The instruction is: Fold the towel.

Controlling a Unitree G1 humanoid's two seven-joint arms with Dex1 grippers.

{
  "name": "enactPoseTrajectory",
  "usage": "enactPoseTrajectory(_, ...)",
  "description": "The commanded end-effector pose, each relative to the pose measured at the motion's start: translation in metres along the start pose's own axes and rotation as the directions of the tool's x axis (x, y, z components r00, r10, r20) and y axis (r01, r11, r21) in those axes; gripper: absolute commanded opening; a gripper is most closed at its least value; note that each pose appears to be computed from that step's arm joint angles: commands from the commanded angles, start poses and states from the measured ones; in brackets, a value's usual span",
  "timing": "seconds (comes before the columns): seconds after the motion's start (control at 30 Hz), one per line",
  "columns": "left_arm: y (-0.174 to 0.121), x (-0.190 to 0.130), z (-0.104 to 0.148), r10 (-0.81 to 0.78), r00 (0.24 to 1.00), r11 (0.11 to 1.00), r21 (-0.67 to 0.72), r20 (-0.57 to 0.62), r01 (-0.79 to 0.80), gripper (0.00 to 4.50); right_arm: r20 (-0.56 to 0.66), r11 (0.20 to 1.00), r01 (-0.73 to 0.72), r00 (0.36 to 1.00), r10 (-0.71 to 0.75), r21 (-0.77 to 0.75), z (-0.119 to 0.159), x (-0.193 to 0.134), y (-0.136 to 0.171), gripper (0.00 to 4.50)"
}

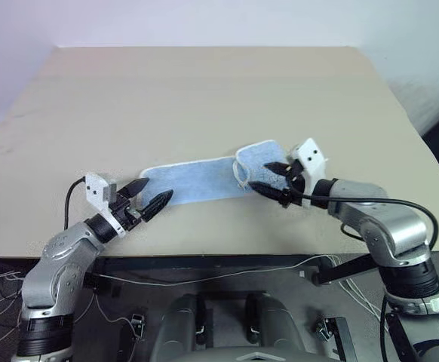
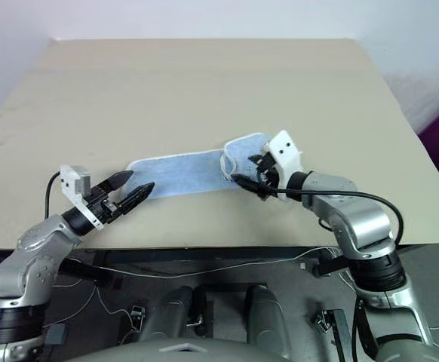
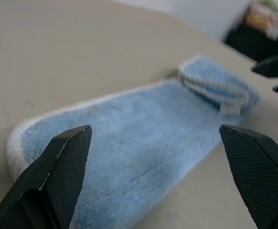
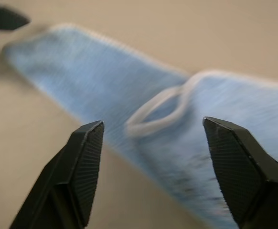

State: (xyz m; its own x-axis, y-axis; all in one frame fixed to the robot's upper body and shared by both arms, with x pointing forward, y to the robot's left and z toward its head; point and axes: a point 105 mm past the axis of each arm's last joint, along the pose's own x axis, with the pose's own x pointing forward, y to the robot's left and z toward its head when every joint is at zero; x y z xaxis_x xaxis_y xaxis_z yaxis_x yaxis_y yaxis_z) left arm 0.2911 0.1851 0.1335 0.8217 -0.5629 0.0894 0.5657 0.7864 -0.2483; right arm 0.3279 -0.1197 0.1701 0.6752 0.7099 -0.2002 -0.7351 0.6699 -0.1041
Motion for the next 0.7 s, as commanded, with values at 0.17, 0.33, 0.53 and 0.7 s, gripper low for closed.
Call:
enactPoseTrajectory(0.17,-0.014,-0.002,0.011,0.124,0.989,0.983,-0.147,0.084,-0.111,4.48,0.087,0.994,0.11,0.99,-0.11,-0.001,0.007,0.018,-0.039,2.55)
enactPoseTrajectory(0.33,-0.022,-0.008,-0.002,0.246,0.969,0.947,-0.22,0.024,-0.235,4.48,0.029,0.991,0.135,0.99,-0.136,0.021,-0.029,0.046,-0.045,1.19)
enactPoseTrajectory(0.53,-0.035,-0.02,-0.014,0.306,0.951,0.913,-0.269,-0.046,-0.307,4.48,-0.066,0.992,0.125,0.99,-0.124,0.019,-0.074,0.062,-0.037,1.19)
enactPoseTrajectory(0.7,-0.033,-0.031,-0.028,0.403,0.91,0.805,-0.436,-0.094,-0.401,4.48,0.01,0.997,0.075,0.997,-0.075,-0.004,-0.06,0.062,-0.028,1.19)
